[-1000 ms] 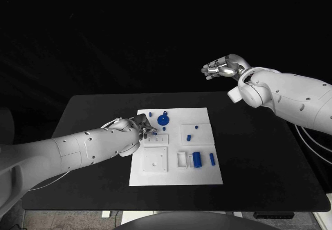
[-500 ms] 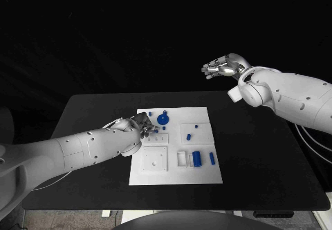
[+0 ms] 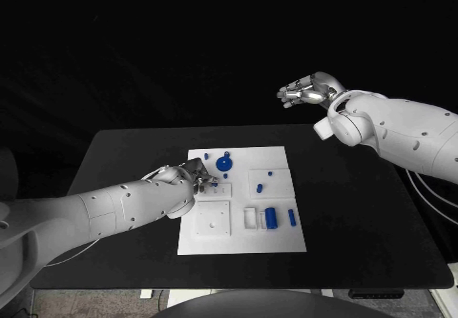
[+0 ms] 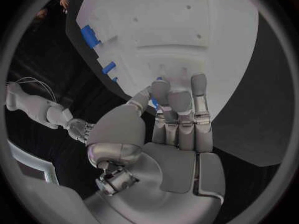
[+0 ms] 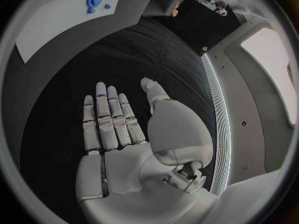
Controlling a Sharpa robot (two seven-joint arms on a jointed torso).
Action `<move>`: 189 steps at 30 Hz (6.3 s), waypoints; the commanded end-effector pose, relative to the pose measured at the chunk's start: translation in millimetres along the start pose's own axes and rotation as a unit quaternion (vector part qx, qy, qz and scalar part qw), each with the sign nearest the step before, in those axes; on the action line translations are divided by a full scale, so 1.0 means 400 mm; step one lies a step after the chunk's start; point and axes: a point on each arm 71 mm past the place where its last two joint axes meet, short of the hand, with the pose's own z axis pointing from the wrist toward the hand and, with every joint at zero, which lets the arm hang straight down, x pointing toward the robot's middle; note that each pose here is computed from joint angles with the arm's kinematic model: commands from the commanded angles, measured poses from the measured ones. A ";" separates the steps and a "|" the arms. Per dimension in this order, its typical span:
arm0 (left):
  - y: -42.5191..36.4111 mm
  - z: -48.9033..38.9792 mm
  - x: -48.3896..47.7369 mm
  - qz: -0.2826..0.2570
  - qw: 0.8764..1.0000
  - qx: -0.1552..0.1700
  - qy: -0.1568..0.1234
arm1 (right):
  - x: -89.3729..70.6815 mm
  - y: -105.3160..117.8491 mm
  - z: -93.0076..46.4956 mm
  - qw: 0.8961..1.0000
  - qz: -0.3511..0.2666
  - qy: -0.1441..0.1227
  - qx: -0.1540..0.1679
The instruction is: Assemble the parts on the task board
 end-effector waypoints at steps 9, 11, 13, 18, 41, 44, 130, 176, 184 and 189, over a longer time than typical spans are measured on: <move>-0.001 -0.009 0.021 0.015 1.000 0.002 0.027 | 0.005 0.003 0.001 1.000 -0.002 0.010 -0.003; -0.001 -0.010 0.022 0.017 0.999 0.003 0.030 | 0.005 0.003 0.001 1.000 -0.002 0.010 -0.003; -0.001 -0.011 0.023 0.020 0.999 0.003 0.031 | 0.005 0.003 0.001 1.000 -0.002 0.010 -0.003; 0.002 -0.011 0.023 0.023 0.999 0.001 0.033 | 0.005 0.003 0.001 1.000 -0.002 0.010 -0.004; 0.036 -0.017 0.000 0.000 1.000 -0.004 0.009 | 0.003 -0.001 0.000 1.000 -0.002 0.010 -0.002; 0.042 -0.022 -0.011 -0.005 1.000 -0.004 0.005 | 0.002 -0.002 -0.001 1.000 -0.002 0.009 -0.002; -0.044 -0.003 -0.021 0.234 0.960 0.154 0.008 | 0.028 -0.018 -0.010 1.000 -0.010 0.028 0.003; -0.034 0.013 0.009 0.215 0.965 0.154 0.008 | 0.032 -0.016 -0.011 0.999 -0.009 0.033 0.002; -0.039 0.013 0.012 0.214 0.964 0.159 0.006 | 0.033 -0.016 -0.011 0.999 -0.009 0.033 0.002; -0.039 0.014 0.015 0.214 0.964 0.160 0.006 | 0.034 -0.015 -0.010 0.999 -0.009 0.034 0.002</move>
